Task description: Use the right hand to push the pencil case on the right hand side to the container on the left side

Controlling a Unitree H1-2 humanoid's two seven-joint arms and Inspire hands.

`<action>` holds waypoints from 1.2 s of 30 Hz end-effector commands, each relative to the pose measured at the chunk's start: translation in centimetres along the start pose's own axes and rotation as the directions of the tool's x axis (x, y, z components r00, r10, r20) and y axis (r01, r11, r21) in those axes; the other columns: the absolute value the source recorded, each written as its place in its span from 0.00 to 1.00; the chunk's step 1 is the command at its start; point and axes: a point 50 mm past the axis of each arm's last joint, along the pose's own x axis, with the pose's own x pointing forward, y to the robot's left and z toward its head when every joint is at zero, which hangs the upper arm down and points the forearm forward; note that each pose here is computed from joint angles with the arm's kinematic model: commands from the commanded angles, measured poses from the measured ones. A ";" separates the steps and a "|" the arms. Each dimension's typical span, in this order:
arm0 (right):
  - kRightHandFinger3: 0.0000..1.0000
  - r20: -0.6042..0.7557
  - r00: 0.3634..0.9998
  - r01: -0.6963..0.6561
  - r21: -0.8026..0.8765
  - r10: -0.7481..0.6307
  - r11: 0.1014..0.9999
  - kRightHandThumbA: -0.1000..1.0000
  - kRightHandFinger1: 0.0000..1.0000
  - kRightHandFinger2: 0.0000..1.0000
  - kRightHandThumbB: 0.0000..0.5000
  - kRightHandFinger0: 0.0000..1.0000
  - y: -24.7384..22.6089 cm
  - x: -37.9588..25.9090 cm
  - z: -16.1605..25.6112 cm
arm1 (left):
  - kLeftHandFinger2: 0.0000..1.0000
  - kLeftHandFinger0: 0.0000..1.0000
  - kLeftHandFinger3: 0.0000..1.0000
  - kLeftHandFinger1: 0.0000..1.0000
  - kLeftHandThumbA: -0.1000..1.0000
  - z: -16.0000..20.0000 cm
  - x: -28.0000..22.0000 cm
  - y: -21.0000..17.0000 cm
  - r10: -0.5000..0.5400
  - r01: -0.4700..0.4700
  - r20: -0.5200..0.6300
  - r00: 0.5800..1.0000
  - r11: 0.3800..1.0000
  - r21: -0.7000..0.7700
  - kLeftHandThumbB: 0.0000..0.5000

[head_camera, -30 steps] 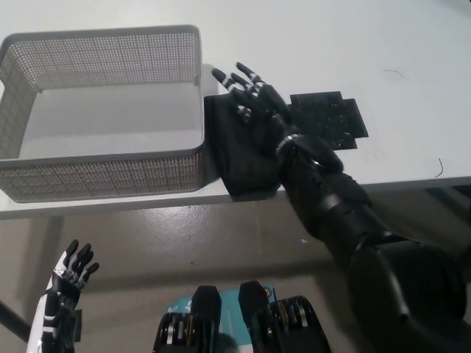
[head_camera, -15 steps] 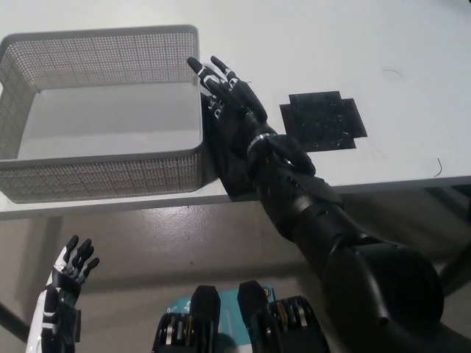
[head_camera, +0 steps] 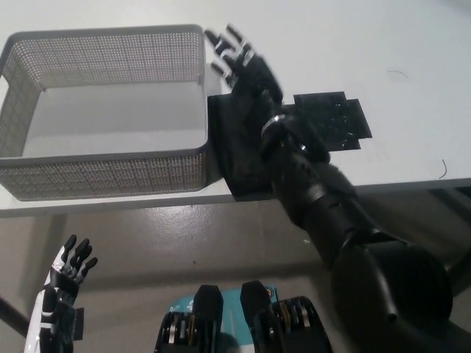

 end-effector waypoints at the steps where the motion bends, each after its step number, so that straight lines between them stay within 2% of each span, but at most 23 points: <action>1: 1.00 0.248 0.958 -0.117 -0.114 0.142 0.987 1.00 1.00 1.00 0.58 1.00 1.3 0.9 7.0 | 1.00 1.00 1.00 1.00 1.00 0.9 0.3 0.1 -0.013 0.013 0.061 0.998 1.000 0.009 0.89; 3: 1.00 0.310 0.936 -0.127 -0.143 0.166 0.981 1.00 1.00 1.00 0.64 1.00 0.8 0.0 9.2 | 1.00 1.00 1.00 1.00 1.00 1.0 0.3 0.0 -0.012 0.011 0.064 0.998 1.000 0.016 0.90; 10: 1.00 0.460 0.855 -0.119 -0.275 0.240 0.954 1.00 1.00 1.00 0.62 1.00 -0.5 -6.0 14.4 | 1.00 1.00 1.00 1.00 1.00 1.1 0.3 0.3 -0.014 0.013 0.067 0.998 1.000 0.020 0.88; 12: 1.00 0.502 0.826 -0.112 -0.302 0.258 0.947 1.00 1.00 1.00 0.56 1.00 -1.1 -8.6 15.3 | 1.00 1.00 1.00 1.00 1.00 1.0 0.4 0.1 -0.020 0.020 0.070 0.997 1.000 0.001 0.85; 16: 1.00 0.545 0.793 -0.094 -0.333 0.273 0.938 1.00 1.00 1.00 0.61 1.00 -1.9 -12.5 16.3 | 1.00 1.00 1.00 1.00 1.00 1.1 0.6 0.1 -0.026 0.024 0.072 0.997 0.999 0.022 0.84; 19: 1.00 0.580 0.758 -0.076 -0.374 0.297 0.924 1.00 1.00 1.00 0.59 1.00 -3.3 -16.7 16.8 | 1.00 1.00 1.00 1.00 1.00 1.2 0.7 0.2 -0.029 0.027 0.074 0.997 0.999 0.029 0.85; 23: 1.00 0.600 0.745 -0.027 -0.409 0.291 0.912 1.00 1.00 1.00 0.61 1.00 -4.6 -21.3 16.8 | 1.00 1.00 1.00 1.00 1.00 1.2 0.9 0.3 -0.027 0.026 0.081 0.996 1.000 0.016 0.86; 24: 1.00 0.602 0.742 -0.027 -0.414 0.296 0.910 1.00 1.00 1.00 0.56 1.00 -4.9 -22.8 16.7 | 1.00 1.00 1.00 1.00 1.00 1.2 1.0 0.3 -0.028 0.027 0.082 0.996 1.000 0.016 0.85; 26: 1.00 0.601 0.742 -0.019 -0.425 0.297 0.905 1.00 1.00 1.00 0.61 1.00 -5.3 -25.1 16.4 | 1.00 1.00 1.00 1.00 1.00 1.2 1.2 0.4 -0.033 0.032 0.083 0.996 0.999 0.014 0.85; 30: 1.00 0.592 0.750 0.015 -0.462 0.295 0.887 1.00 1.00 1.00 0.62 1.00 -6.3 -28.5 15.7 | 1.00 1.00 1.00 1.00 1.00 1.2 1.3 0.3 -0.027 0.026 0.085 0.996 1.000 0.011 0.86; 31: 1.00 0.588 0.753 0.017 -0.465 0.294 0.885 1.00 1.00 1.00 0.58 1.00 -6.6 -29.2 15.6 | 1.00 1.00 1.00 1.00 1.00 1.2 1.5 0.3 -0.027 0.026 0.088 0.996 1.000 0.010 0.85; 36: 1.00 0.550 0.794 0.054 -0.487 0.258 0.872 1.00 1.00 1.00 0.53 1.00 -8.5 -32.4 14.0 | 1.00 1.00 1.00 1.00 1.00 1.3 1.9 0.2 -0.033 0.030 0.095 0.995 0.999 0.026 0.84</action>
